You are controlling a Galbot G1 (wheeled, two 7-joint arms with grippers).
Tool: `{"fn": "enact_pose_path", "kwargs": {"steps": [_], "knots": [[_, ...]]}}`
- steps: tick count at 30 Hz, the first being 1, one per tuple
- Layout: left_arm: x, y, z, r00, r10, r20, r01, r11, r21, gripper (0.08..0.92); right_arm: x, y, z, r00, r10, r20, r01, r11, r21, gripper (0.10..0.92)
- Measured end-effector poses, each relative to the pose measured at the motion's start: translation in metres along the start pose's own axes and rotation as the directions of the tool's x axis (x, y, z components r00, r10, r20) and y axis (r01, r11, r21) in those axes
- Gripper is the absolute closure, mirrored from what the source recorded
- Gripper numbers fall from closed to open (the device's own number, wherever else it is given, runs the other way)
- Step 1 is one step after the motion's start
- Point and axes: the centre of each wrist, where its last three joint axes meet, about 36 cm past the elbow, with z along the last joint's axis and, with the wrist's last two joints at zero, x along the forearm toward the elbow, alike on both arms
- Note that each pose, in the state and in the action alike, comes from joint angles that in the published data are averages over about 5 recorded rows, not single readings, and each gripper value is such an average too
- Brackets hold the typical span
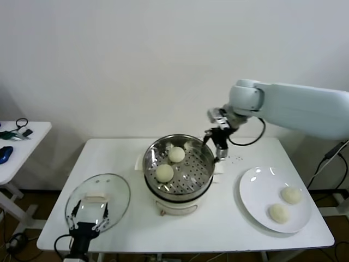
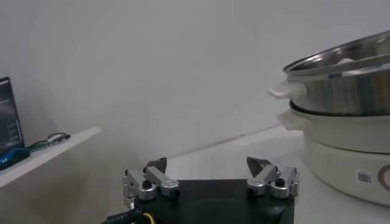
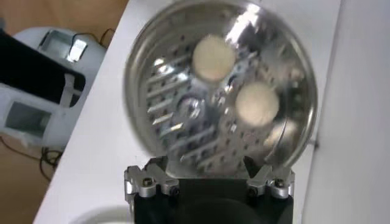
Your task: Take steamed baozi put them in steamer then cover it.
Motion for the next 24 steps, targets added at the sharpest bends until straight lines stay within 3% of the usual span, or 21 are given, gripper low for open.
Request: {"fn": "enact_pose_path", "kwargs": {"steps": [12,24], "knots": [[0.000,0.001,-0.007,0.9999,-0.012,0.005,0.012,1.000,0.007,0.177,-0.043,0.083,0.108,0.997,-0.042,-0.071,0.035,0.995,-0.096,0.200],[0.004,-0.001,-0.006,0.9997,-0.023,-0.007,0.023,1.000,0.014,0.177,-0.098,0.137,0.167,0.979,-0.110,-0.170,0.088,0.988,-0.130,0.200]]}}
